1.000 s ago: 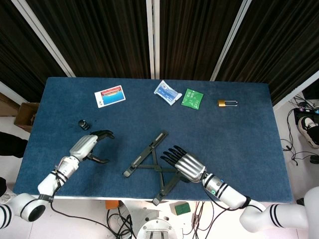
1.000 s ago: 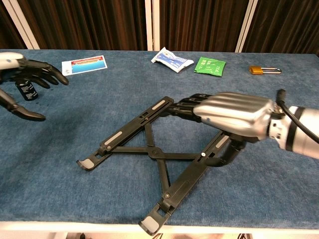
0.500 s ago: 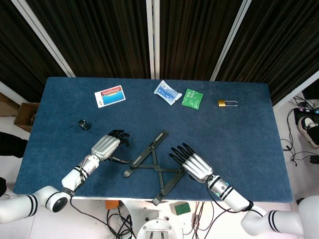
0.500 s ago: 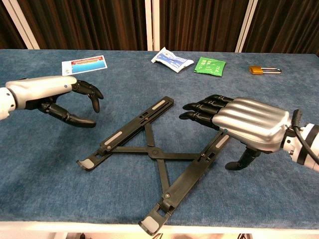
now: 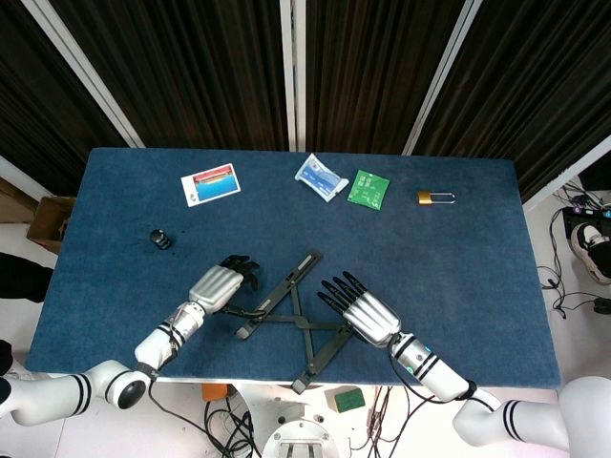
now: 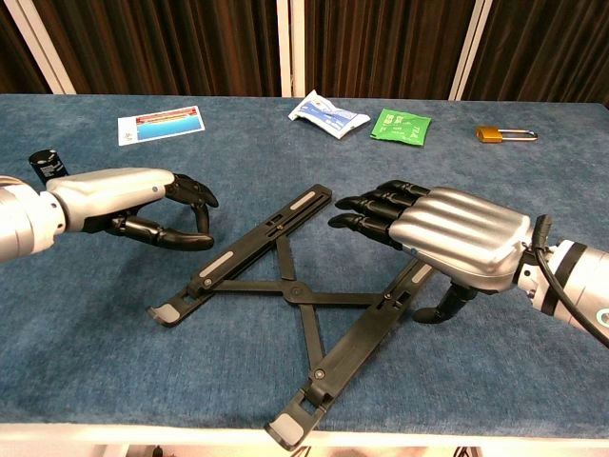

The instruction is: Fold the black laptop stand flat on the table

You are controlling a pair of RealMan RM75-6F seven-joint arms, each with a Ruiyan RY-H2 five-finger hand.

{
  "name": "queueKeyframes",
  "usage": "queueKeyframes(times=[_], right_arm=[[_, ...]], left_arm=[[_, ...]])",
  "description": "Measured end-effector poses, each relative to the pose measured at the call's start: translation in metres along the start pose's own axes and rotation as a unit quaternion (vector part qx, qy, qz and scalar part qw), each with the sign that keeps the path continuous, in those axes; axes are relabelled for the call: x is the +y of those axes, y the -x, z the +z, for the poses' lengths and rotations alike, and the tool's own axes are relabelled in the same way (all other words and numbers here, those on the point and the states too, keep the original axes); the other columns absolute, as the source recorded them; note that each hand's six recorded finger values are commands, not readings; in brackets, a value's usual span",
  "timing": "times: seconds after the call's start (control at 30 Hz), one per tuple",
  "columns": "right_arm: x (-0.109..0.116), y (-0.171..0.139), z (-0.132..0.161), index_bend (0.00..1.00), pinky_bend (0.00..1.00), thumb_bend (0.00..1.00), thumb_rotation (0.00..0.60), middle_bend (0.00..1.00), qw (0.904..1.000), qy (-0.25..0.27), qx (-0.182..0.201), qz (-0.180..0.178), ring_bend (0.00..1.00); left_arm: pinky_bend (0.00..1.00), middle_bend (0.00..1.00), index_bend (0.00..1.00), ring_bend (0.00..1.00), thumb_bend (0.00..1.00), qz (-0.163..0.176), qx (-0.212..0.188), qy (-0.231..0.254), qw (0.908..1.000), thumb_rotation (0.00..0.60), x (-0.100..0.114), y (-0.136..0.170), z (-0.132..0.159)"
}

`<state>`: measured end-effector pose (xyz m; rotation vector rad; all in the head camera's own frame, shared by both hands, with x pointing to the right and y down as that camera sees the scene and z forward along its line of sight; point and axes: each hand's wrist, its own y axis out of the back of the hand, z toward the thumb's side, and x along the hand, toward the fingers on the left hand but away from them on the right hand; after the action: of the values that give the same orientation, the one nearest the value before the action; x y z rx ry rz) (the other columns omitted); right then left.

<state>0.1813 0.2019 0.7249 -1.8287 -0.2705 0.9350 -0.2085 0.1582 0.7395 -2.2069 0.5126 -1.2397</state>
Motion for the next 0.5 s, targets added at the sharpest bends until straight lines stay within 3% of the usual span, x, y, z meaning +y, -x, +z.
queueKeyframes(times=[0.5], right_arm=[[0.001,0.012,0.000,0.00,0.00,0.08,0.600,0.00,0.9995,0.012,-0.005,-0.030,0.00]], left_arm=[[0.08,0.12,0.40,0.04,0.00,-0.006,-0.004,-0.023,0.9997,0.124,-0.016,-0.010,0.009]])
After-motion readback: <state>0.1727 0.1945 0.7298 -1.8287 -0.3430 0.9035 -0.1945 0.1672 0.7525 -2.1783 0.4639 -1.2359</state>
